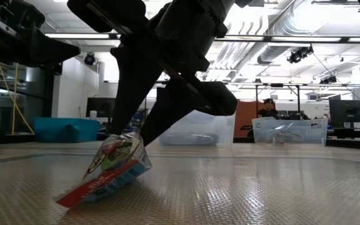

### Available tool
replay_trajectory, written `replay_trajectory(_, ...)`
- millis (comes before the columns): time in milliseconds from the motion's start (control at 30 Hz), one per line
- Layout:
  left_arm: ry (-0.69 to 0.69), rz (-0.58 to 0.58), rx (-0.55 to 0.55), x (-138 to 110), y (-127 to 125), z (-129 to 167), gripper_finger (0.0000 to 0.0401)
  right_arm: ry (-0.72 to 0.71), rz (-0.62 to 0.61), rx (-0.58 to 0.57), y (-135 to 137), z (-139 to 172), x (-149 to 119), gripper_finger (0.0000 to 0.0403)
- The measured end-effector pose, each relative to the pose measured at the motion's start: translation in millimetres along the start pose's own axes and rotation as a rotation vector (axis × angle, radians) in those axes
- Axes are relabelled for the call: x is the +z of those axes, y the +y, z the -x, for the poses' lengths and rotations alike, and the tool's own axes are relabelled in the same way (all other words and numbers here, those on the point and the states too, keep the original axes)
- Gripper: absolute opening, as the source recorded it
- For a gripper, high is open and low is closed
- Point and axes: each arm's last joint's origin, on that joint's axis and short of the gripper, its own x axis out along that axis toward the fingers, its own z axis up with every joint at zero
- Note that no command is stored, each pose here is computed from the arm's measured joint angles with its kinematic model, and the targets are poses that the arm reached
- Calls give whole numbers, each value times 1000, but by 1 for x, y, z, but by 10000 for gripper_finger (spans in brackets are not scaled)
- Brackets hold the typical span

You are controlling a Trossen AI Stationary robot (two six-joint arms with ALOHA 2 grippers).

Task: Pick and place Granola Bars by type
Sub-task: Put the red granola bar in the right transparent bin

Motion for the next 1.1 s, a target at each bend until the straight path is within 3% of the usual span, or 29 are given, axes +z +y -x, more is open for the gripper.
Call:
replay_trajectory(300,0,0,0,0,0,0,1,0,22,0,0,0,0,78)
replay_trajectory(600,0,0,0,0,0,0,1,3,46,11,0,0,2,6)
replay_trajectory(1100,0,0,0,0,0,0,1,-13,107,61,5,2,5,0)
